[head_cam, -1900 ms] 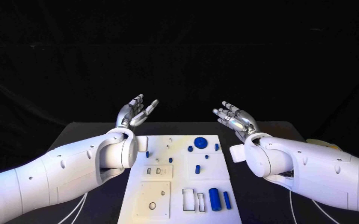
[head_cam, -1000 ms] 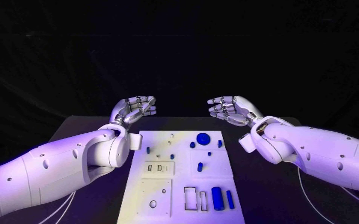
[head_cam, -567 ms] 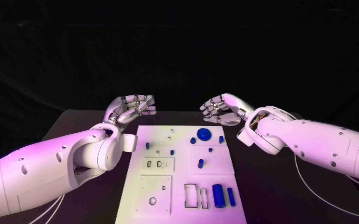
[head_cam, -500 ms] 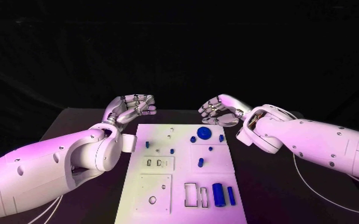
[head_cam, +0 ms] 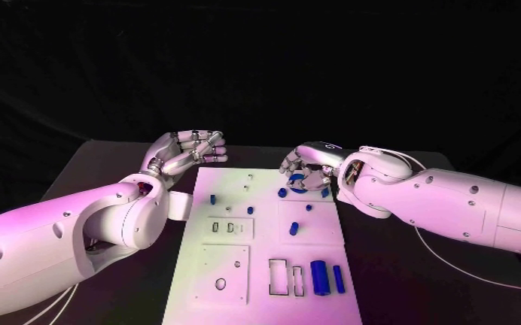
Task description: Assemble the parts on the task board
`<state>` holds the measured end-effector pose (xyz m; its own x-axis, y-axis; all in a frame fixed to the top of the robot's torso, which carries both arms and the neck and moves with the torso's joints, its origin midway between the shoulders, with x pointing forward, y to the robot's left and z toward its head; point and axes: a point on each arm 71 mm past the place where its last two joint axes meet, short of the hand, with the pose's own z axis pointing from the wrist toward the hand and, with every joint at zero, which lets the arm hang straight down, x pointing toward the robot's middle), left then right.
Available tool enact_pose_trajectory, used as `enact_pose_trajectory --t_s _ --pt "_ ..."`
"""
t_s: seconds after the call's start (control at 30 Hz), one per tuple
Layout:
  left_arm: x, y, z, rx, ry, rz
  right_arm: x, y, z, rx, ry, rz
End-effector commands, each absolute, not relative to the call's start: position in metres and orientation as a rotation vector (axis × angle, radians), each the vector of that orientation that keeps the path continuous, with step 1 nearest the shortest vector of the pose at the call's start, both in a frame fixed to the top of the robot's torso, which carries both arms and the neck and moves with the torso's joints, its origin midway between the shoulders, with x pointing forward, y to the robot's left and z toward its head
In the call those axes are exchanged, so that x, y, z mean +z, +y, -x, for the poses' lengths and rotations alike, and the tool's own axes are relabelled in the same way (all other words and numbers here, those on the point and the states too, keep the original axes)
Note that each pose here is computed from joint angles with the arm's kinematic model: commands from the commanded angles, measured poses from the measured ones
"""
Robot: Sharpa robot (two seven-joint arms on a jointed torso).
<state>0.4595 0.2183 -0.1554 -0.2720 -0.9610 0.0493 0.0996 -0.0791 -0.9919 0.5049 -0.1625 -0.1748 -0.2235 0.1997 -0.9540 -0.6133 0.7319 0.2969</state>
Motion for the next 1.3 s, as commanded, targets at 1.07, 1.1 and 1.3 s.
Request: enact_pose_trajectory --t_s 1.07,1.1,1.3 --pt "-0.145 0.219 -0.457 -1.562 1.313 1.034 -0.193 -0.149 -0.504 0.593 1.681 0.503" --pt "-0.145 0.219 -0.457 -1.562 1.314 1.034 -0.193 -0.148 -0.504 0.596 1.679 0.502" --pt "-0.145 0.220 -0.457 -1.559 1.315 1.036 -0.192 -0.146 -0.503 0.611 1.660 0.495"
